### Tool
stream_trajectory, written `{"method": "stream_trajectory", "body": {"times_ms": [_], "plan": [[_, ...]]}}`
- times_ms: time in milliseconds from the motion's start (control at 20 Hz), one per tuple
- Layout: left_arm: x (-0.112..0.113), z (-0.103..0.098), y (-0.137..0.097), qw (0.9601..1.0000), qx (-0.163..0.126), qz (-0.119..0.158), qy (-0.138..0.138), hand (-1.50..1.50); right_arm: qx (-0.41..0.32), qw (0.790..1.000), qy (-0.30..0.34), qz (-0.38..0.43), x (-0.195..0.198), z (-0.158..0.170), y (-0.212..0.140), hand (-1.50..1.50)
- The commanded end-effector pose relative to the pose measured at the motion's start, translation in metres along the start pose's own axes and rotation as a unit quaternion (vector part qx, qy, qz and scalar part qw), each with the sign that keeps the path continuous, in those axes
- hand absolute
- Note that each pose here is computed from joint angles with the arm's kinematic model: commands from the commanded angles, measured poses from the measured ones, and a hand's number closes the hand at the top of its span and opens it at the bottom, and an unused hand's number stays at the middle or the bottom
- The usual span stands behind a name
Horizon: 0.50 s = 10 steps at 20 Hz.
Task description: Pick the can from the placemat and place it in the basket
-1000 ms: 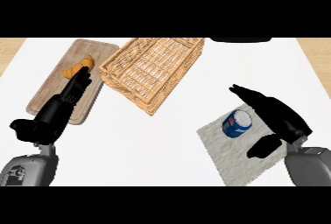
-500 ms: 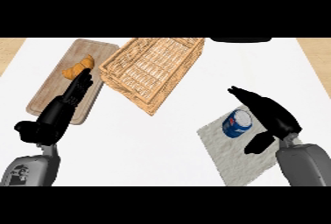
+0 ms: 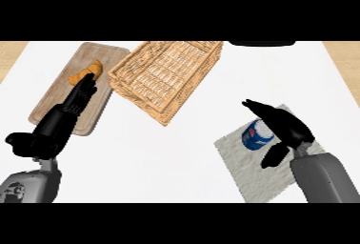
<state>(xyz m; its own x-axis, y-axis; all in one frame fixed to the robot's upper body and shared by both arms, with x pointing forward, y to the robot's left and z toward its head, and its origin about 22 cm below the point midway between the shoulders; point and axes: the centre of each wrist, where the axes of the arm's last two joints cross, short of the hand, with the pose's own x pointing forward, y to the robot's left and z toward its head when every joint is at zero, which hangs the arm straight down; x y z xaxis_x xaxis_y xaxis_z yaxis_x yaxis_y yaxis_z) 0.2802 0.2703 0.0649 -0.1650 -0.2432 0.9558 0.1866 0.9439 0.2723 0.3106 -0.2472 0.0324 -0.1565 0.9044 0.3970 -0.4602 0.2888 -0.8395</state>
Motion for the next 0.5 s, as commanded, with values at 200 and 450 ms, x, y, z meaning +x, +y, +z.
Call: {"method": "stream_trajectory", "body": {"times_ms": [200,450], "plan": [[-0.021,-0.003,-0.006,0.9999,0.007,-0.005,0.008,0.00,0.054,0.998,-0.016,0.042,0.015,0.003,0.019,1.50],[0.005,-0.001,-0.006,1.0000,-0.003,0.001,0.001,0.00,0.039,0.997,-0.022,0.055,0.000,-0.002,0.022,1.50]]}}
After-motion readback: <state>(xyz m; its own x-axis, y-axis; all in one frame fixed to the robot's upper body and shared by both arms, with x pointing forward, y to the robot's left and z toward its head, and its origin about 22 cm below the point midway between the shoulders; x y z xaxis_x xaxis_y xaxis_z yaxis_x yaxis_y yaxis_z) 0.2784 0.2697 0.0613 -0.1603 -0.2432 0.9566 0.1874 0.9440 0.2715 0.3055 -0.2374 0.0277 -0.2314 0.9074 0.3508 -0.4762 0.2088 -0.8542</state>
